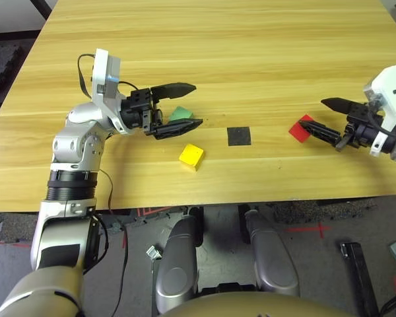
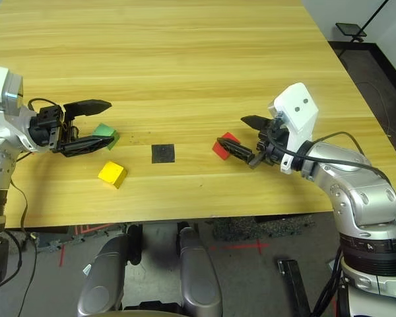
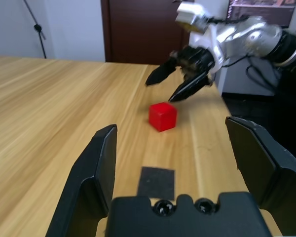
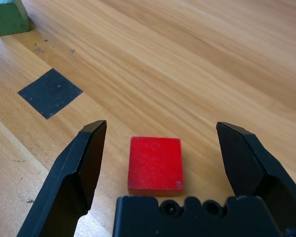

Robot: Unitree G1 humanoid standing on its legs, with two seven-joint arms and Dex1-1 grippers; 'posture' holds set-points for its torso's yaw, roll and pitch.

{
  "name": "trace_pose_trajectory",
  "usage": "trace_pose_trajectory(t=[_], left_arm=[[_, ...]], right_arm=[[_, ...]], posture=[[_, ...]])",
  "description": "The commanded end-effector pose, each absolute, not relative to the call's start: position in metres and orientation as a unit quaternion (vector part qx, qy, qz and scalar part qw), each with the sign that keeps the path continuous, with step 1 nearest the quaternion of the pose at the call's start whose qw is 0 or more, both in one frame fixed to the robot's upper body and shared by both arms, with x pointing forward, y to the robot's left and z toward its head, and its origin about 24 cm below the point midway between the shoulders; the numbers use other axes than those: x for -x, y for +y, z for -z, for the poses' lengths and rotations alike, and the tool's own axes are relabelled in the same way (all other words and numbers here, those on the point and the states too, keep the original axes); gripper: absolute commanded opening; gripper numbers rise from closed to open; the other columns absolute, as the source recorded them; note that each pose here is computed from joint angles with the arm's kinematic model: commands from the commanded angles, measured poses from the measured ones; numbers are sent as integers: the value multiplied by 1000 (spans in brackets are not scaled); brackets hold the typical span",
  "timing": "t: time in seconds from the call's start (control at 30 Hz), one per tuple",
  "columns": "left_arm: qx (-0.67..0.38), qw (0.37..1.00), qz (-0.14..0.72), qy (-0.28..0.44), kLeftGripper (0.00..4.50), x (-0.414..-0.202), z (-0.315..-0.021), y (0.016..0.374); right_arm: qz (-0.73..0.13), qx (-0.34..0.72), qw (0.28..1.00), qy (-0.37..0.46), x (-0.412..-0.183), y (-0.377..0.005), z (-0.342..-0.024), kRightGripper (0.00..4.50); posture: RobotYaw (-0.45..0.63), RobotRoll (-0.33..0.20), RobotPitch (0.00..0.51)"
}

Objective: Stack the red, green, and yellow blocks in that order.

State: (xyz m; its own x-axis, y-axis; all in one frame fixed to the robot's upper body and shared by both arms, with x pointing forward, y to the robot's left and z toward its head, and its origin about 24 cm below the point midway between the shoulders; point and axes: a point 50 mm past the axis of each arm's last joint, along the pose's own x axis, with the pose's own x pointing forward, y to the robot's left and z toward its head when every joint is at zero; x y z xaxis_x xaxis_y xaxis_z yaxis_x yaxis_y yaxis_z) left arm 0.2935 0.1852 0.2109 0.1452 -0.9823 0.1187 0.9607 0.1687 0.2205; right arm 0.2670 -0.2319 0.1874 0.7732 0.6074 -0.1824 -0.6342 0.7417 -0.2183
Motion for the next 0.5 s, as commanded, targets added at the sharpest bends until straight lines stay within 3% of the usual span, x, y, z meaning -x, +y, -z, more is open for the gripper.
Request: trace_pose_trajectory(t=[0.03,0.23,0.5], left_arm=[[-44,753,646,-119,4475,-286,-212,183],[-39,749,646,-140,4475,-277,-230,176],[-35,756,640,-130,4475,-276,-227,178]], right_arm=[[-329,134,933,58,-266,-234,-176,4500],[-323,131,935,68,-270,-243,-155,4500],[-320,117,936,83,-273,-252,-133,4500]], posture=[[179,7,291],[200,30,291],[221,56,295]])
